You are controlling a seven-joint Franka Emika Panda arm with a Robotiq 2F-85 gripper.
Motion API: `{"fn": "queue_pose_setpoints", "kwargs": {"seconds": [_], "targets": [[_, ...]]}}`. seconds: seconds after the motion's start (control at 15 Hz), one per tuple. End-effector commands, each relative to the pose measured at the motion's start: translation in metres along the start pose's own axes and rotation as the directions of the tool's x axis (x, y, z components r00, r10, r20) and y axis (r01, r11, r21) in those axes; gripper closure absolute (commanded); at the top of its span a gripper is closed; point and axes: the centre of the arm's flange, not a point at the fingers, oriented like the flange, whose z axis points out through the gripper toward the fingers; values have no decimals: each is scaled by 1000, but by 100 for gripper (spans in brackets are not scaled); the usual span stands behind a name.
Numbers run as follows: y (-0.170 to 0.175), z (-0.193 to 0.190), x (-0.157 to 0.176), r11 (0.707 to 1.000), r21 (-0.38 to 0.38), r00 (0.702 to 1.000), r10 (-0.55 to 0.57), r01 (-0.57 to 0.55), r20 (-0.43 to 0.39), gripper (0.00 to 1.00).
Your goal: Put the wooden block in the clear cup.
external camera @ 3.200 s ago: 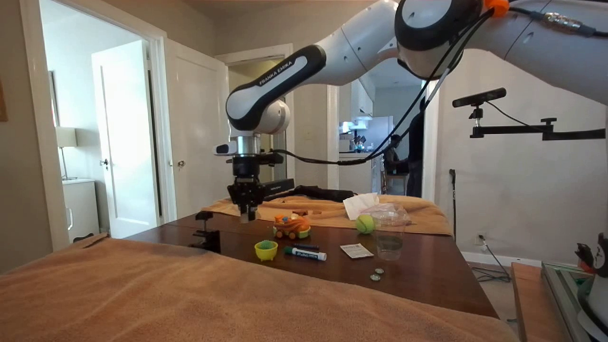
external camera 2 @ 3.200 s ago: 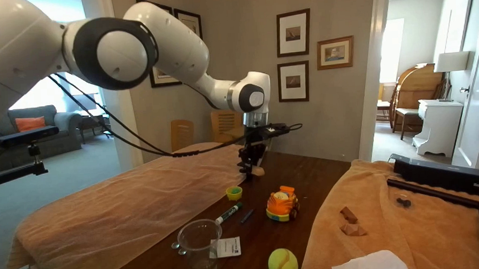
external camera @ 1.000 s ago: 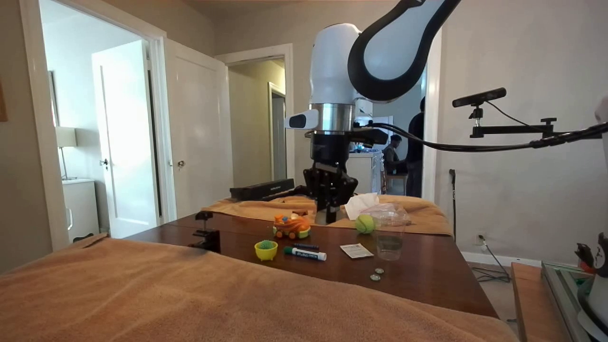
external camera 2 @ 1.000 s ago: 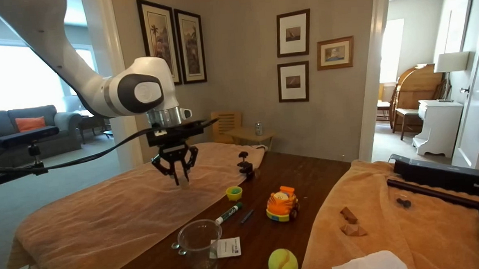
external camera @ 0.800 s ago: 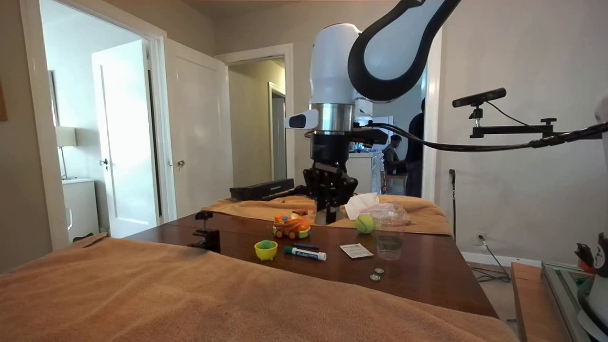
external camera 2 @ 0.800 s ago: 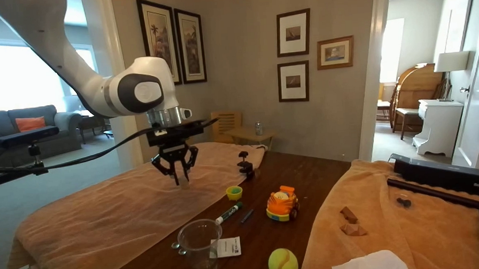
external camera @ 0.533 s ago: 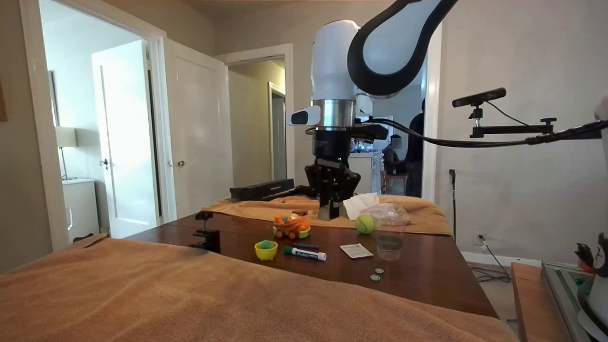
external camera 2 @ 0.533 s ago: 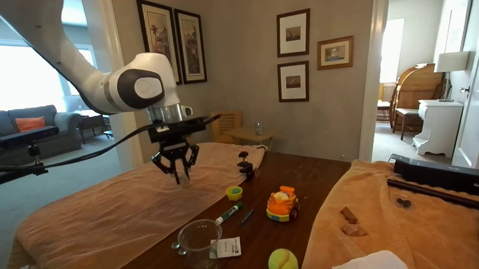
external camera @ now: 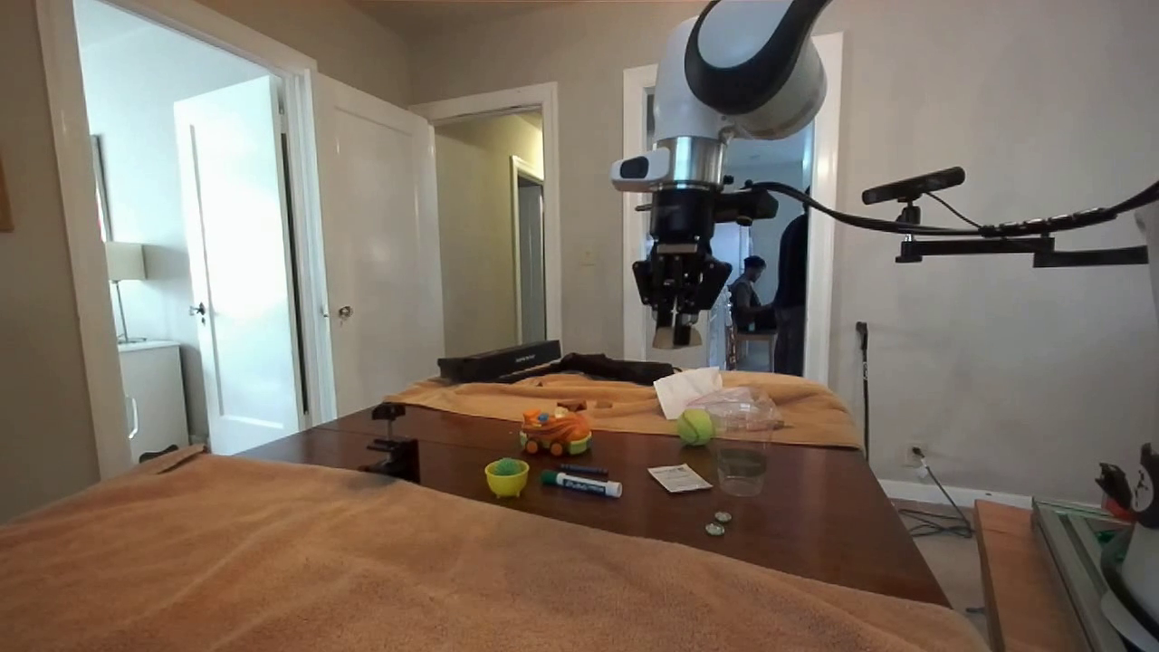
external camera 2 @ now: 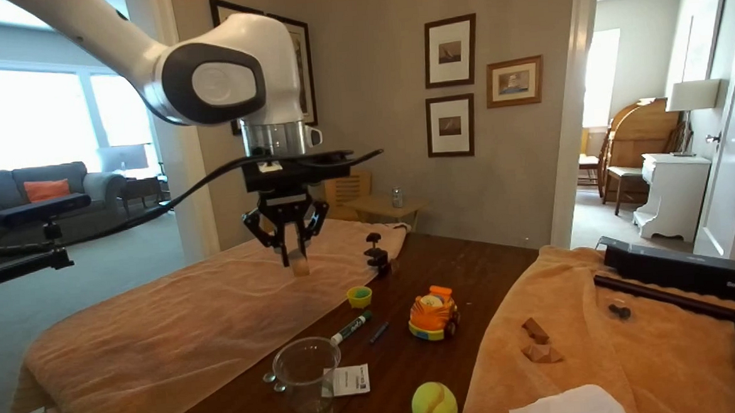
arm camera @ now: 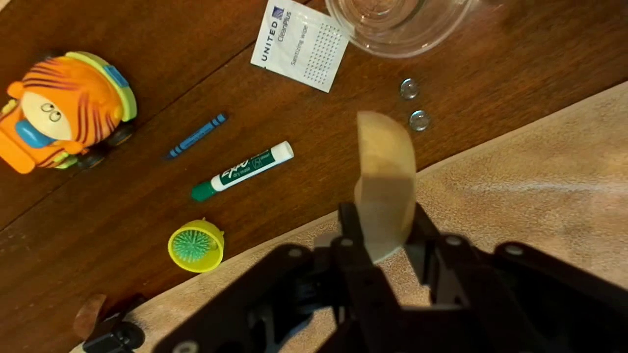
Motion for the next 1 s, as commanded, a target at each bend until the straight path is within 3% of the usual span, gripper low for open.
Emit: {"fn": "queue_pose_setpoints", "kwargs": {"seconds": [0.0,0.33,0.93], "targets": [[-5,-24,-42,999,39,994,17,-13,-104,92],[-2,-13,-70,997,60,985,51,-41,-165,92],[-4,42,-82,997,45,978,68,-61,-197,92]]}}
